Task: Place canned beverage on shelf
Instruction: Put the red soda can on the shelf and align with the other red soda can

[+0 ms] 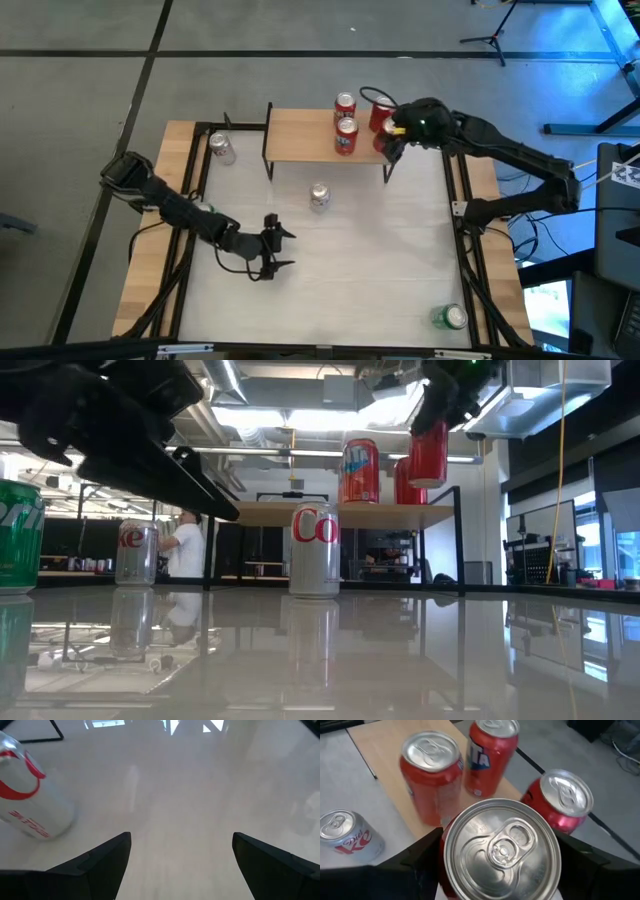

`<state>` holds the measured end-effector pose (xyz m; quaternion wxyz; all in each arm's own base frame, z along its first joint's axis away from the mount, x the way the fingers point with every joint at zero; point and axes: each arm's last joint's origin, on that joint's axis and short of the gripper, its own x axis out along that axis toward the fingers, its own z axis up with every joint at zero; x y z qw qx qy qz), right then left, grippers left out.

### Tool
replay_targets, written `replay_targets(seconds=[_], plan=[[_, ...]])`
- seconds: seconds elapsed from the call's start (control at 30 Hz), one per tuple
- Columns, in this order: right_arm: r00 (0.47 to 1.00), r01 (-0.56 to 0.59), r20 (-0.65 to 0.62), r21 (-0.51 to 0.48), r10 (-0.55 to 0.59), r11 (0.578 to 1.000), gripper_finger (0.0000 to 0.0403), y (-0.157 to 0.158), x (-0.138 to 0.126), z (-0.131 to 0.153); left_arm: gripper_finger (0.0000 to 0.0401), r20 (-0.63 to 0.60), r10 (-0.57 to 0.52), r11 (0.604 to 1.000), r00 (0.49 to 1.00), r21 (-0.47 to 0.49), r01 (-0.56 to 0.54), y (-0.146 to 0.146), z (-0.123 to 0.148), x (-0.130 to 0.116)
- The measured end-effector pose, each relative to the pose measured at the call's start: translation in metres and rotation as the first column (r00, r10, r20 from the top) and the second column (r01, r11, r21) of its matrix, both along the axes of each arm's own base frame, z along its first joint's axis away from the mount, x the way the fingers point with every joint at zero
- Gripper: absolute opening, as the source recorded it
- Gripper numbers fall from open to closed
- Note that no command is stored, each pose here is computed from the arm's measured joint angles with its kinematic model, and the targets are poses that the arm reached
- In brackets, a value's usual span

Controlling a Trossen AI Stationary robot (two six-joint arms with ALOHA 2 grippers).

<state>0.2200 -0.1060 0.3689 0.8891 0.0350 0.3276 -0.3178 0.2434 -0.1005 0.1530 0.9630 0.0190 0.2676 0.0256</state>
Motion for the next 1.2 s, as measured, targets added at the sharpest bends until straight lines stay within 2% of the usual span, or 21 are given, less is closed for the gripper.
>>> replay_targets(seconds=[0.23, 0.37, 0.83, 1.03, 1.1, 1.2], plan=[[0.999, -0.007, 0.035, 0.051, 0.005, 0.999, 0.0287, -0.019, -0.003, -0.023, 0.0338, 0.006, 0.049, 0.999, 0.999, 0.014, -0.049, 0.015, 0.001, 0.006], [1.0, -0.01, -0.001, 0.068, 0.01, 0.998, 0.0287, -0.023, 0.001, -0.033, 0.0338, 0.006, 0.079, 0.997, 0.997, 0.015, -0.079, 0.022, 0.001, 0.008], [1.0, 0.019, -0.005, 0.033, -0.019, 0.999, 0.0289, -0.025, 0.002, -0.035, 0.0338, 0.003, 0.097, 0.995, 0.995, 0.01, -0.097, 0.028, 0.001, 0.01], [1.0, 0.024, 0.007, 0.018, -0.024, 1.0, 0.038, -0.026, 0.004, -0.034, 0.0338, 0.003, 0.097, 0.995, 0.995, 0.01, -0.097, 0.028, 0.0, 0.01], [1.0, 0.024, 0.008, 0.017, -0.024, 1.0, 0.0387, -0.026, 0.004, -0.034, 0.0338, 0.003, 0.096, 0.995, 0.995, 0.01, -0.097, 0.028, 0.001, 0.01], [1.0, 0.021, 0.011, 0.013, -0.021, 1.0, 0.0371, -0.026, 0.003, -0.033, 0.0338, 0.003, 0.097, 0.995, 0.995, 0.01, -0.097, 0.028, 0.001, 0.01]])
